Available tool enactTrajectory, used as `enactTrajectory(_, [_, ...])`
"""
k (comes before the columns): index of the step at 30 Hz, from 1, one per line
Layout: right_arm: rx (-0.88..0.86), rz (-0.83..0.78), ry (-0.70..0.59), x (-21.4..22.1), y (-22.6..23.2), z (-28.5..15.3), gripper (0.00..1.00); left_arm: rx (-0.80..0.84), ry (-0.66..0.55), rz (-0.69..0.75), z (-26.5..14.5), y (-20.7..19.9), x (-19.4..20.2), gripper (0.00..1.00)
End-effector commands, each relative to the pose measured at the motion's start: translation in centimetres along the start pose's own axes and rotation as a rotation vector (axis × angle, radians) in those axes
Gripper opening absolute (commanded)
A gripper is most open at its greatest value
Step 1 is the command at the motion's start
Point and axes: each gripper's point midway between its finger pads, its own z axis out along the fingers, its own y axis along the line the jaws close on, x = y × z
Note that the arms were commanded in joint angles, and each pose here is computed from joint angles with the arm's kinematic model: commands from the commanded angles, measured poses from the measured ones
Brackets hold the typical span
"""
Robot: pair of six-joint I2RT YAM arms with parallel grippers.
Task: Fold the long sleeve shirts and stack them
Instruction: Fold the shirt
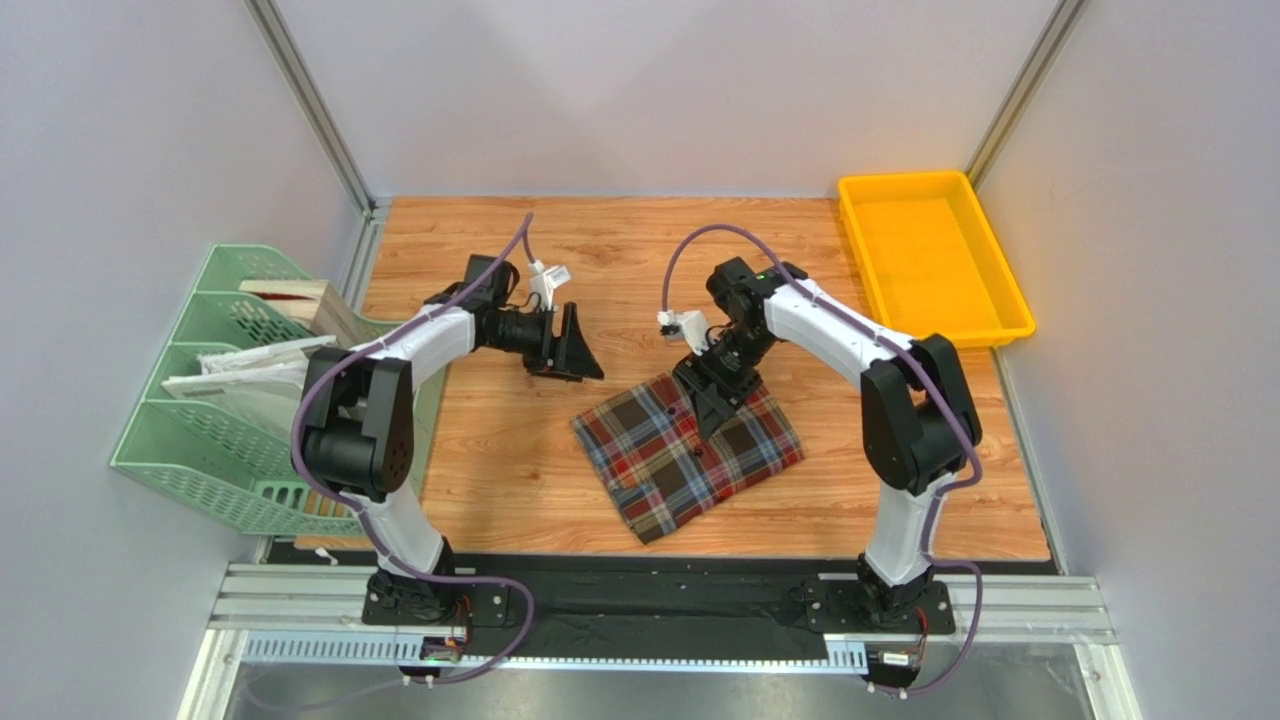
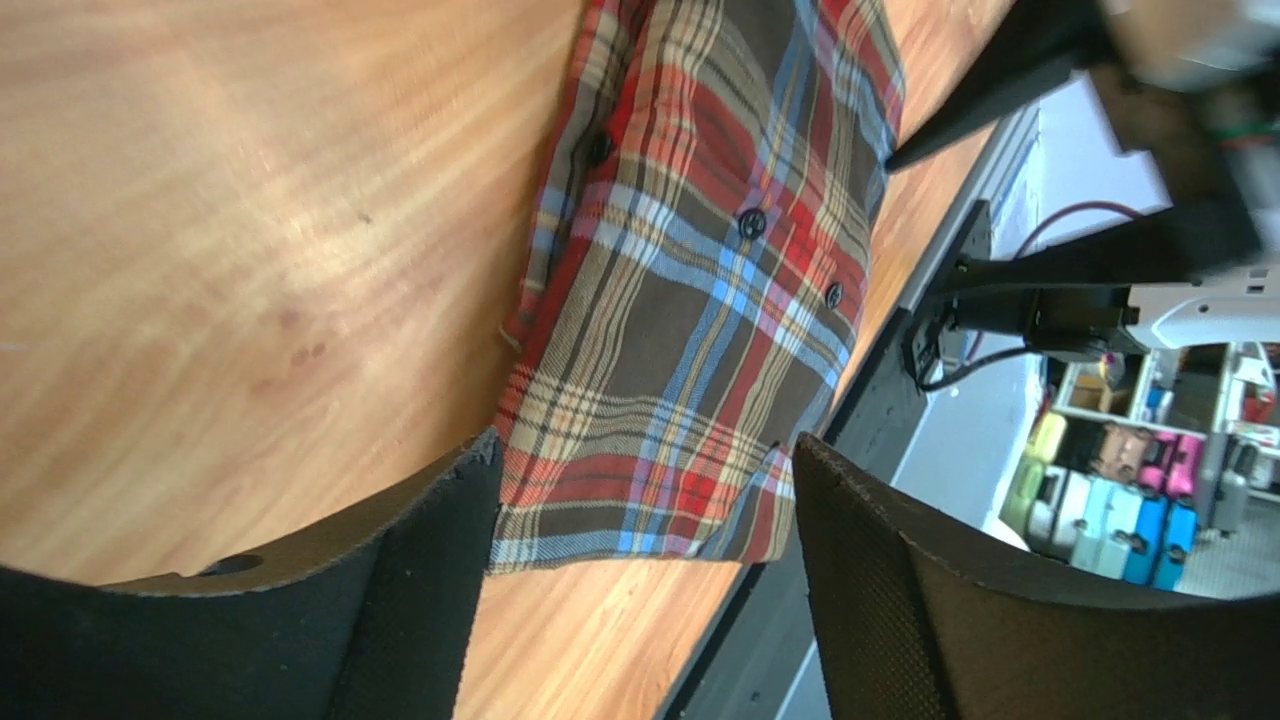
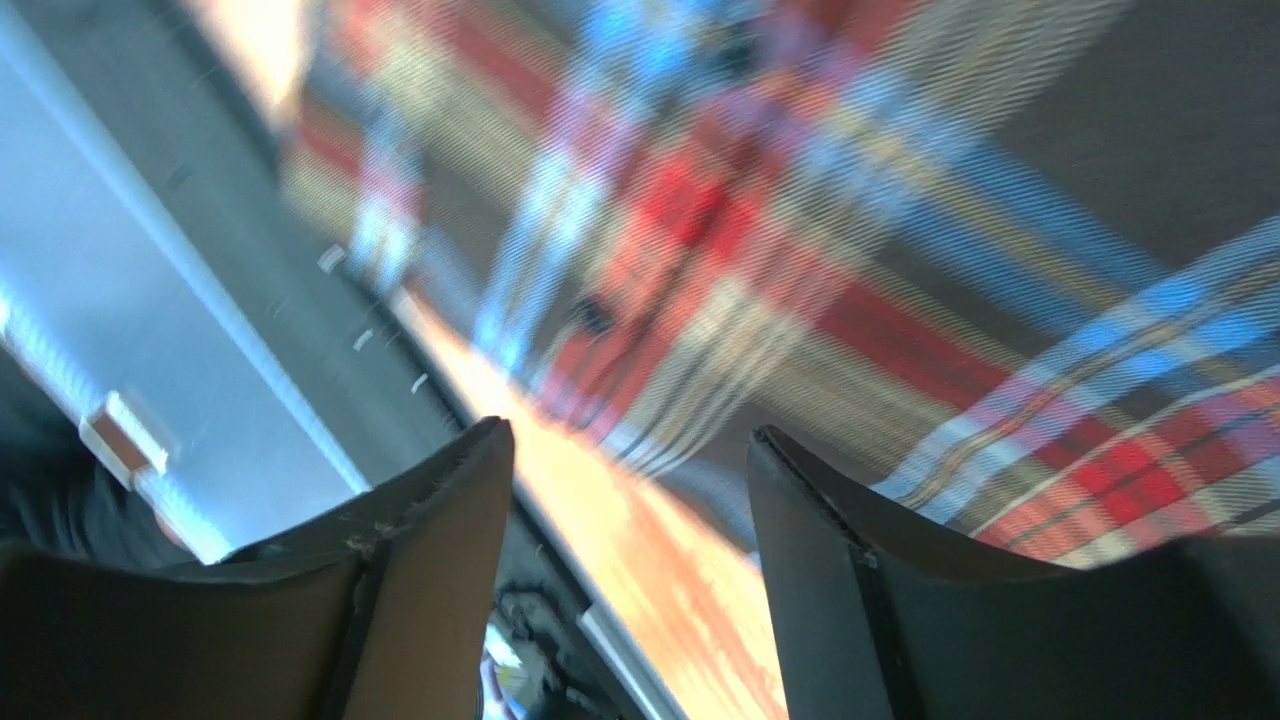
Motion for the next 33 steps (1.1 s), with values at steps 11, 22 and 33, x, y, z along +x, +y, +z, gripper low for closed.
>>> enactTrajectory(11, [0.366,0.003,0.148,0.8,-9.7,7.1,0.90,-0.012,-0.253,-0.008,-7.6,-1.4,-1.2,0.82])
enactTrajectory(22, [0.327,-0.801,0.192,-2.3,-8.0,4.8,0.89,0.028,-0.221,-0.156,-6.4,0.3,1.5,0.80])
enactTrajectory(33, [0.357,-0.937,-0.037,-8.2,-3.2,1.2,0.90,0.074,-0.080,-0.195,1.4,0.6,4.5,0.79])
